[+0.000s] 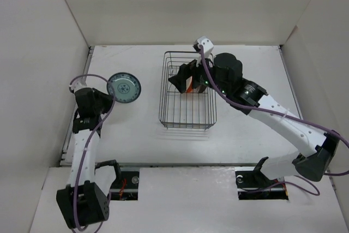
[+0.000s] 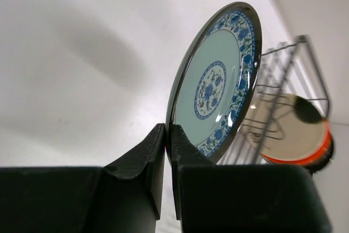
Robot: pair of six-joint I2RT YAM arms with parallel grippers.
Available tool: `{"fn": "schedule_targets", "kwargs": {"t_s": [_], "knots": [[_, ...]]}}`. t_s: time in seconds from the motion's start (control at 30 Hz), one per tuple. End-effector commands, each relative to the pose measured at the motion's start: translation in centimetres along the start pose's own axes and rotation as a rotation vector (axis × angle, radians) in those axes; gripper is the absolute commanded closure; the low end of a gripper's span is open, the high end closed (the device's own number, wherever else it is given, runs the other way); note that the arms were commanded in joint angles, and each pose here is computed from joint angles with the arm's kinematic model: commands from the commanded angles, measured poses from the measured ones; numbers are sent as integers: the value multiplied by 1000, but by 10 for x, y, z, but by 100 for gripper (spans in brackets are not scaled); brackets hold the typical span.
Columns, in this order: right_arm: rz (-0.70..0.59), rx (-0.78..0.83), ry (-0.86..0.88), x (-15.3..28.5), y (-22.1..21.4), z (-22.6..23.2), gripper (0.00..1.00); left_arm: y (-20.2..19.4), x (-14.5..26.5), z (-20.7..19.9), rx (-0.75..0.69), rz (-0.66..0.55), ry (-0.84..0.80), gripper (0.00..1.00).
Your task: Load the plates into the dish rack
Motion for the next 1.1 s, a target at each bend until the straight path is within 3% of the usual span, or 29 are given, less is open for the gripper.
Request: {"fn": "schedule_targets", "kwargs": {"t_s": [0.0,0.13,0.3,0.6,0.73,0.77,0.83,0.87,0.93,0.97,1.07], "knots": [[-87,27,216,-11,22,16,4,39,29,-37,-174,-133,-163,100],[-29,27,279,-52,15,4,4,39,42,-61,-226,-143,-346,100],[22,25,344,-91,9,-2,4,21,55,-94,-231,-88,-709,100],[142,-88,426,-141,-27,-6,7,16,63,-104,-218,-61,-849,100],[160,-112,468,-142,-32,-3,35,17,60,-105,-210,-58,-851,100],[150,-118,463,-142,-28,-2,65,17,60,-105,-210,-58,-851,100],[122,-122,451,-136,-16,2,90,16,54,-100,-196,-52,-807,100],[108,-119,446,-134,-12,3,100,16,49,-95,-175,-48,-746,88],[75,-133,386,-131,-6,-2,100,18,42,-87,-175,-58,-666,46],[18,-134,306,-126,7,-7,100,20,37,-82,-158,-63,-602,0],[-30,-161,53,-119,15,-34,100,20,30,-71,-147,-66,-508,0]]}}
Point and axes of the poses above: each gripper's point midway between its finger pads, its own x axis back along the fingers, its own z axis along the line the jaws close on, y = z × x, the point moved 5 cm from there along x, back along the fingers, and after that the axes turned 11 degrees about -x, right-handed, at the moved point
